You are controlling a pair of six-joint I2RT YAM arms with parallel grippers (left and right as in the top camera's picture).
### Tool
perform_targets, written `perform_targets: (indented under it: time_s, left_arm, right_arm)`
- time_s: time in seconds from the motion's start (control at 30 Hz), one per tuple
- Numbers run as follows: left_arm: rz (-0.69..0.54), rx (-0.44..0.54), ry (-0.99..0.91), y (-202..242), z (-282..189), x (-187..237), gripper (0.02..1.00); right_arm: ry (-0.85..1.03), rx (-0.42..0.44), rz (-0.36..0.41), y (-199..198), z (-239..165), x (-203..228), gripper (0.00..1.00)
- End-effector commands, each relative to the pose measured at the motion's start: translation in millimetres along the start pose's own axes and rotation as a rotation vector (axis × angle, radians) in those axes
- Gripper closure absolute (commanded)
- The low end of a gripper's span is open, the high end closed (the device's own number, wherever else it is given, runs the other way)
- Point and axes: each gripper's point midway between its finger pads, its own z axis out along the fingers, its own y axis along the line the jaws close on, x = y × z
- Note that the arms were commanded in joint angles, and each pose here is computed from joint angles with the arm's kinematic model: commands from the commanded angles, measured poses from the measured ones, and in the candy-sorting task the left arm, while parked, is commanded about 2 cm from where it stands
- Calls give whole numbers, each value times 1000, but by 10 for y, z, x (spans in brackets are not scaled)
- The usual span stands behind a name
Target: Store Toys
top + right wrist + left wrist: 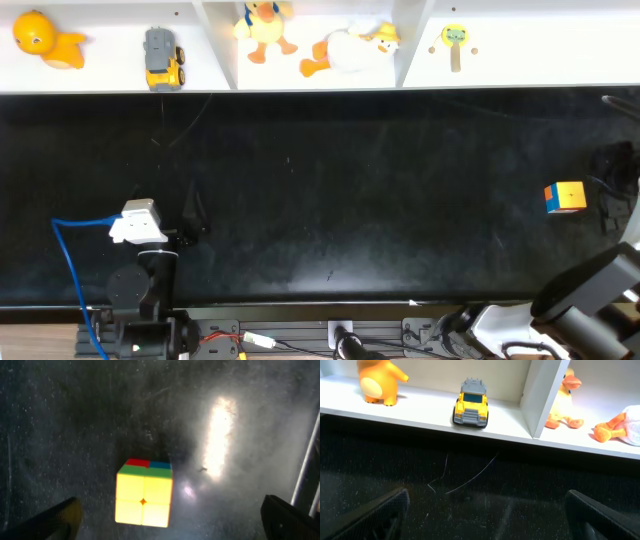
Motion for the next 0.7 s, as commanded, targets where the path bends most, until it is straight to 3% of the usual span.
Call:
perform_targets:
  time_s: [0.03, 0.7]
  left_arm:
    - [7, 8, -6, -14, -2, 3, 20]
    - [7, 8, -6, -14, -2, 3, 20]
  right_arm:
    - [-14, 21, -45, 69, 117, 109, 25]
    - [-71, 33, -8, 79, 542, 343, 38]
